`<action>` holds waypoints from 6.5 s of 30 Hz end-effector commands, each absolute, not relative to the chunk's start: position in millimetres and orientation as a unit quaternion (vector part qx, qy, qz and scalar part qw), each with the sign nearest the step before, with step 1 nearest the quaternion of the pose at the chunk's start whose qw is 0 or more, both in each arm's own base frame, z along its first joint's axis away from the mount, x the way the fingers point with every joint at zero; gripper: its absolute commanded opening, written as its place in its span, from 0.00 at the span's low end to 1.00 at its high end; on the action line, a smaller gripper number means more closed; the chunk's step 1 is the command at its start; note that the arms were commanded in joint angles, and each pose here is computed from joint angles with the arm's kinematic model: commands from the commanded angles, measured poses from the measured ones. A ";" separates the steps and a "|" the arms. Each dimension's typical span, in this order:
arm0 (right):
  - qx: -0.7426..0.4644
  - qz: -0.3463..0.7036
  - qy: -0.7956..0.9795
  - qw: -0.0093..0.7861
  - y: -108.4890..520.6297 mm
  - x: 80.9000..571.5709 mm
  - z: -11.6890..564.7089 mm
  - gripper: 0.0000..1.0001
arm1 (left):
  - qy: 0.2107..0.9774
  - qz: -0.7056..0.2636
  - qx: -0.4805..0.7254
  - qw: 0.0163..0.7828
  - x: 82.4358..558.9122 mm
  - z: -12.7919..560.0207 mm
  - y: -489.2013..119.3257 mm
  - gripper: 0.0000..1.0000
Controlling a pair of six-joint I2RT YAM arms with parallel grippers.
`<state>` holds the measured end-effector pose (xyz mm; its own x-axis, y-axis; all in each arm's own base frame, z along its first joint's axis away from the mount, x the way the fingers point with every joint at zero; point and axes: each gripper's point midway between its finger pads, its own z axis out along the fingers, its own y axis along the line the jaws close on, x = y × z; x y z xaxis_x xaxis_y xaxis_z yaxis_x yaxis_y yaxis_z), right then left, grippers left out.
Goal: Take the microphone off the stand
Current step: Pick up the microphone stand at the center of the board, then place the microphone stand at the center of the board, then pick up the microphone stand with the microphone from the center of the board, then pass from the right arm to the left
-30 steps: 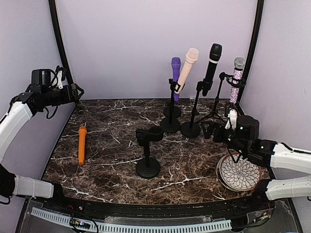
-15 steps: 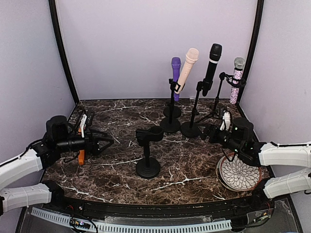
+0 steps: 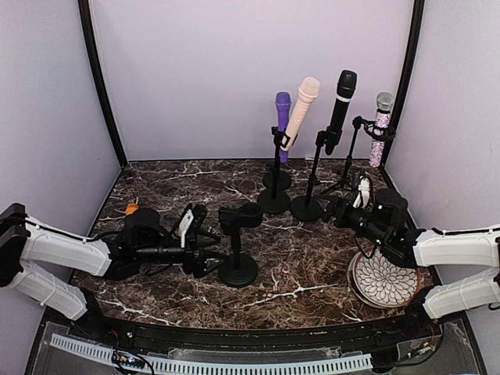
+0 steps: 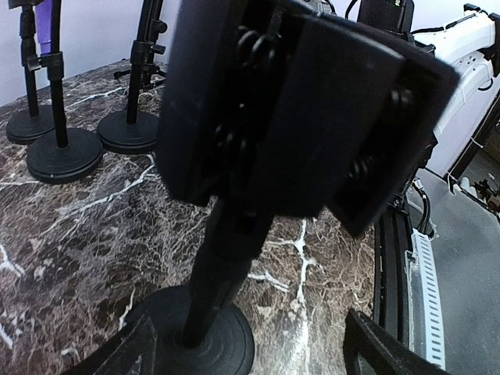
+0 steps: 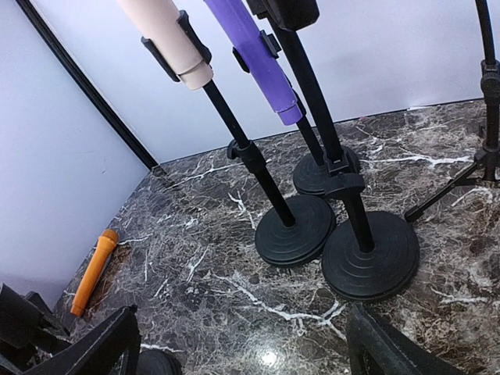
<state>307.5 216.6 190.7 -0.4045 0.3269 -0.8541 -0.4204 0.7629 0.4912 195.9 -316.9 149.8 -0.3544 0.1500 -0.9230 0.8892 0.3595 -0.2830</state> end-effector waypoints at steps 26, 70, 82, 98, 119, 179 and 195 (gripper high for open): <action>-0.011 0.370 0.743 0.557 216.7 309.0 193.4 0.91 | 0.637 -0.360 0.370 0.573 240.0 182.6 -344.6 0.11; 0.015 0.349 0.756 0.553 208.5 314.2 176.5 0.89 | 0.671 -0.214 0.256 0.662 586.0 193.8 -254.4 0.18; 0.009 0.328 0.750 0.574 218.0 346.2 188.8 0.92 | 0.686 -0.204 0.220 0.663 579.8 192.6 -239.0 0.89; 0.008 0.234 0.753 0.615 220.6 423.2 177.6 0.82 | 0.686 -0.222 0.096 0.686 492.6 235.8 -182.8 0.99; -0.025 0.189 0.743 0.641 229.1 454.4 155.4 0.27 | 0.716 -0.244 0.108 0.646 429.0 238.1 -180.9 0.99; -0.383 0.446 0.626 0.512 451.8 241.4 190.9 0.00 | 0.622 -0.464 0.418 0.472 265.1 262.4 -348.0 0.93; -0.379 0.434 0.641 0.506 446.4 239.7 175.4 0.00 | 0.624 -0.445 0.431 0.475 272.7 242.9 -363.1 0.43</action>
<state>240.3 440.3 139.1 -0.2818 -0.1496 -0.9478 -0.9094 0.3567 0.2141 269.0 -356.0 226.3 -0.2402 0.1371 -0.9610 0.9482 0.2452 -0.2020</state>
